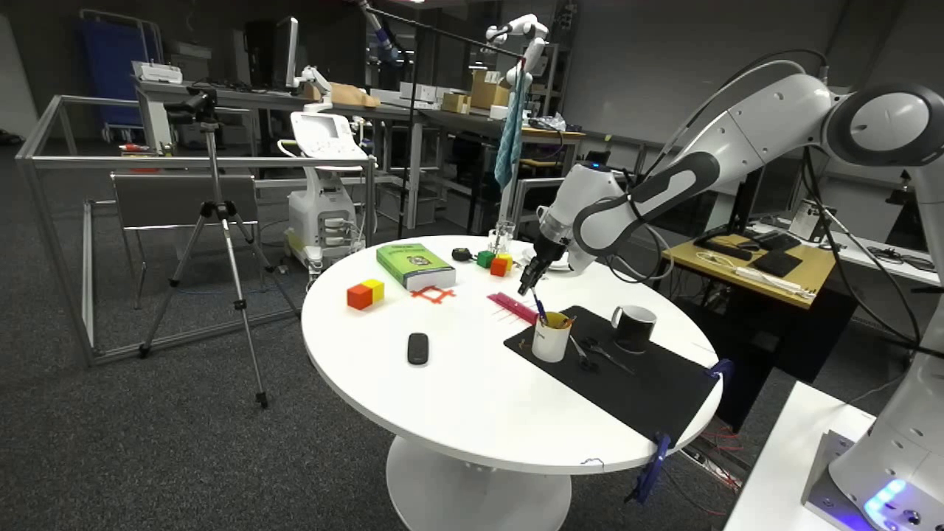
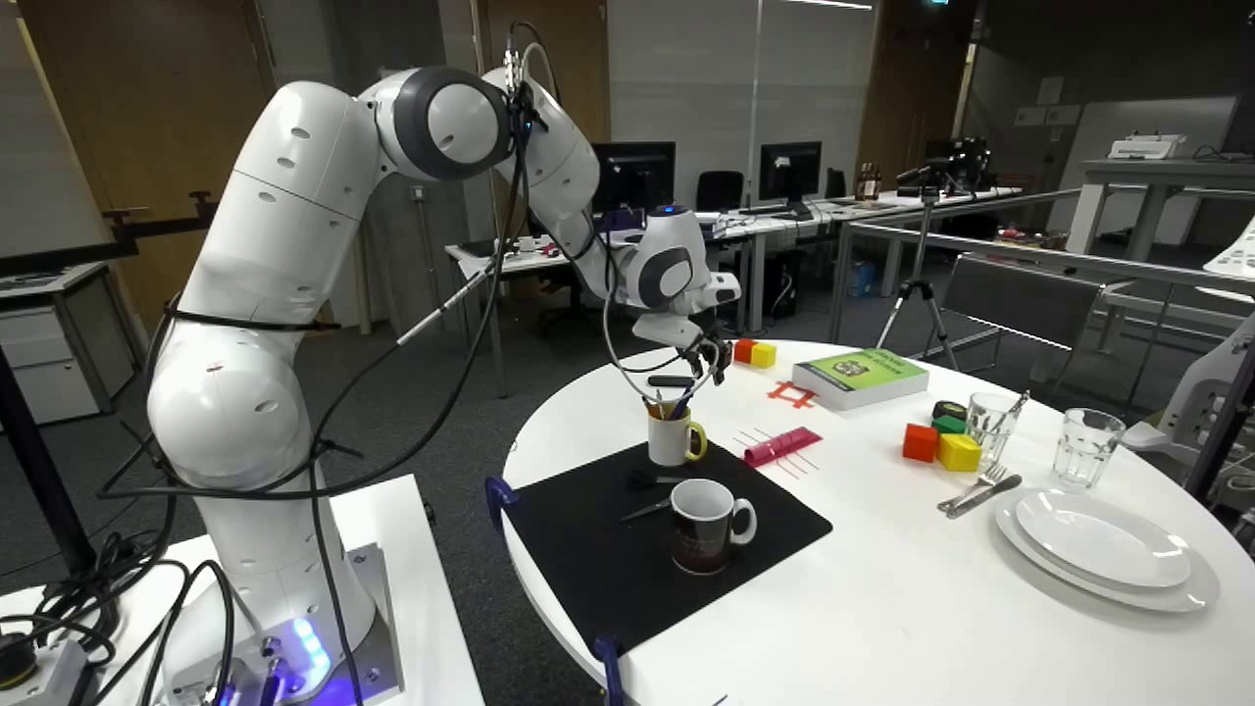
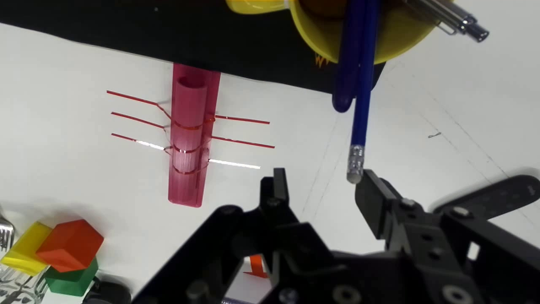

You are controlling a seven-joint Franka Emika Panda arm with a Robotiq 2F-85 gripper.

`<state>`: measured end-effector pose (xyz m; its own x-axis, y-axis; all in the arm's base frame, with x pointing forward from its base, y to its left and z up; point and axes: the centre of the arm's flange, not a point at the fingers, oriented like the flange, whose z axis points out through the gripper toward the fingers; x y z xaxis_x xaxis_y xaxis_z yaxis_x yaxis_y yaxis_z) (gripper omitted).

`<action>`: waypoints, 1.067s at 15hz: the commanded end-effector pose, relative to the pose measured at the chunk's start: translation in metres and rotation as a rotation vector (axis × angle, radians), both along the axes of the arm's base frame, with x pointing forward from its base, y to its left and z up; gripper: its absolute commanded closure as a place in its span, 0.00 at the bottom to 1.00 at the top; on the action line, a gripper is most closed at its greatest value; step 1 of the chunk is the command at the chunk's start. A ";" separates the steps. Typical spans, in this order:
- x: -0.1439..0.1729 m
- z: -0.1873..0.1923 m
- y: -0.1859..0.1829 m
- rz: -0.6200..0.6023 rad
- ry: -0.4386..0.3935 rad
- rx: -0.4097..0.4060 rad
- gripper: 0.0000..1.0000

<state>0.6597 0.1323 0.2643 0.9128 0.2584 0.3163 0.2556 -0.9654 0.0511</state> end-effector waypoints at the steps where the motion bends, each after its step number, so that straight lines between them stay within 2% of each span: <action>1: -0.005 0.006 0.004 -0.007 -0.018 -0.010 0.19; 3: -0.010 0.006 0.005 -0.013 -0.007 -0.008 0.03; 4: -0.012 0.006 0.006 -0.015 -0.003 -0.007 0.00; 10: -0.018 0.006 0.007 -0.007 0.018 -0.013 0.00; 11: -0.018 0.006 0.006 -0.005 0.019 -0.013 0.25; 12: -0.018 0.006 0.006 -0.007 0.019 -0.016 0.26; 16: -0.016 0.006 0.005 -0.016 0.020 -0.024 0.56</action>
<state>0.6538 0.1388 0.2588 0.9173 0.2595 0.3019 0.2572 -0.9652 0.0483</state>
